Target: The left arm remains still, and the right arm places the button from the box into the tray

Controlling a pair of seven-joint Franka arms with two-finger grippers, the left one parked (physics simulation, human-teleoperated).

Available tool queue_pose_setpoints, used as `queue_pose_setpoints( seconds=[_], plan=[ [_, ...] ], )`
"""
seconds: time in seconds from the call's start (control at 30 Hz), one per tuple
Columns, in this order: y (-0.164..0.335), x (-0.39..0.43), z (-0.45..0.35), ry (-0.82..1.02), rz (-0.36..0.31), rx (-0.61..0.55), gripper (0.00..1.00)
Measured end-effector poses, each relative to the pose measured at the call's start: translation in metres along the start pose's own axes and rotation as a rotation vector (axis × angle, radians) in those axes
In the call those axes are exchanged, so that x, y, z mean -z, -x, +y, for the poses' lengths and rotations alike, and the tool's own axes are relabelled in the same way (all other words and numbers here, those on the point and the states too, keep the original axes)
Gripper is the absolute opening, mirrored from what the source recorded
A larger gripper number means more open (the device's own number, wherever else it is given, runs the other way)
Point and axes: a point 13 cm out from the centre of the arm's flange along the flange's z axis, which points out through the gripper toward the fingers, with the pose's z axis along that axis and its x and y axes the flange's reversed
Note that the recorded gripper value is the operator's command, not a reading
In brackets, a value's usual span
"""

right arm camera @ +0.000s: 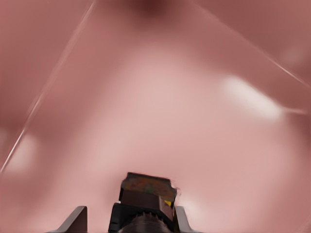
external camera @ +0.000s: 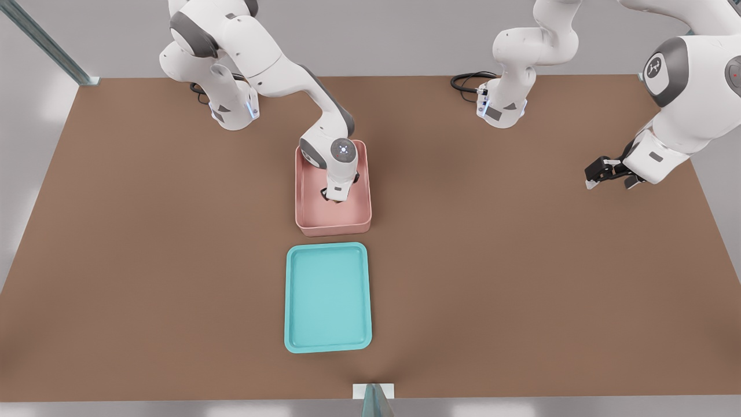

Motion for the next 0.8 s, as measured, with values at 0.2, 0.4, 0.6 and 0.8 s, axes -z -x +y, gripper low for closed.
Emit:
queue_pose_setpoints(
  seconds=[0.2, 0.4, 0.6, 0.8],
  plan=[
    [0.002, 0.006, 0.0, 0.002, -0.01, 0.0, 0.68],
    [0.003, 0.011, 0.0, 0.003, -0.015, 0.003, 0.61],
    [0.005, 0.019, -0.002, 0.004, -0.023, 0.007, 0.57],
    [0.004, 0.023, -0.005, 0.004, -0.017, 0.017, 0.45]
  ],
)
